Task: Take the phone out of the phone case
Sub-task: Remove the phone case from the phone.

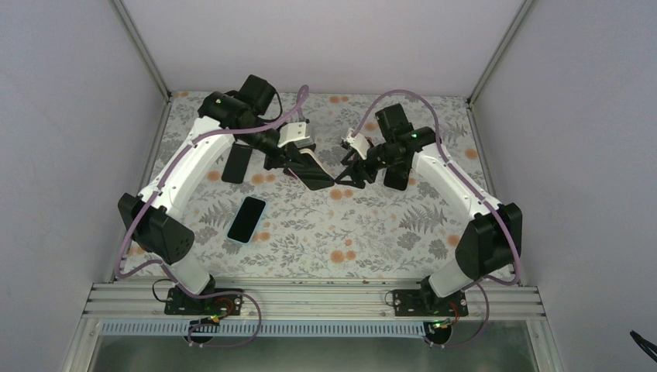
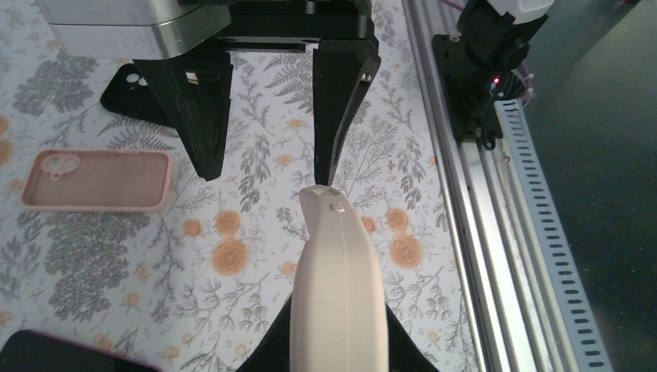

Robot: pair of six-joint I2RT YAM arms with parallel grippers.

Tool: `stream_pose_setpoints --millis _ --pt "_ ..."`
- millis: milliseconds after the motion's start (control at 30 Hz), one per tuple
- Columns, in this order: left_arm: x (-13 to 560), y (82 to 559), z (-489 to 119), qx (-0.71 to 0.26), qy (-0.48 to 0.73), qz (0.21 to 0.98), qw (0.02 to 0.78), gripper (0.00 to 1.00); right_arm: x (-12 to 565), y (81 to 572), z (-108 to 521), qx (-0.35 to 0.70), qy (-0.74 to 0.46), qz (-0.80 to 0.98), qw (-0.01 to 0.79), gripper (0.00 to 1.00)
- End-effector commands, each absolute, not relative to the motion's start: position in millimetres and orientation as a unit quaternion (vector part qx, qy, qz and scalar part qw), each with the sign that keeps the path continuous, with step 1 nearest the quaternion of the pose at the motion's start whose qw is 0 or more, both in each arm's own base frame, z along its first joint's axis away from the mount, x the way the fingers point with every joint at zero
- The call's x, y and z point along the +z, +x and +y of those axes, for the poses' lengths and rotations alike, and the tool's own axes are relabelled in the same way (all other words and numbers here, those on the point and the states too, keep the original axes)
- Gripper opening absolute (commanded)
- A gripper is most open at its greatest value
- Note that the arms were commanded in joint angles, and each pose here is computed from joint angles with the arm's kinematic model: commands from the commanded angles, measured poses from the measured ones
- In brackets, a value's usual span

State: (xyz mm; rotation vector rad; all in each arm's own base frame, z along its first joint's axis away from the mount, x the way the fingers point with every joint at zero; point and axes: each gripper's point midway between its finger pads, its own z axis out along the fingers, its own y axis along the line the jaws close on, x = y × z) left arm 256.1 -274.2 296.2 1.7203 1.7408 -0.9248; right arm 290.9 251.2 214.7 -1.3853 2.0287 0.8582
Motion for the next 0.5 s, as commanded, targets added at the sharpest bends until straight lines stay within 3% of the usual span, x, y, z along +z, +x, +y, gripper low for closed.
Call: stream_pose_setpoints --millis 0,233,467 --pt "340.8 210.9 -293.1 -0.446 0.636 0.568 0.273 0.02 251.8 351.1 264.7 0.26 -0.483 0.748 0.373 0.74" --pt "344.1 208.4 -294.1 -0.452 0.637 0.56 0.276 0.02 267.0 361.2 282.2 0.284 -0.493 0.728 0.383 0.79" --pt "359.1 222.1 -280.1 -0.453 0.622 0.56 0.308 0.02 278.2 309.2 327.6 0.325 -0.559 0.662 0.379 0.8"
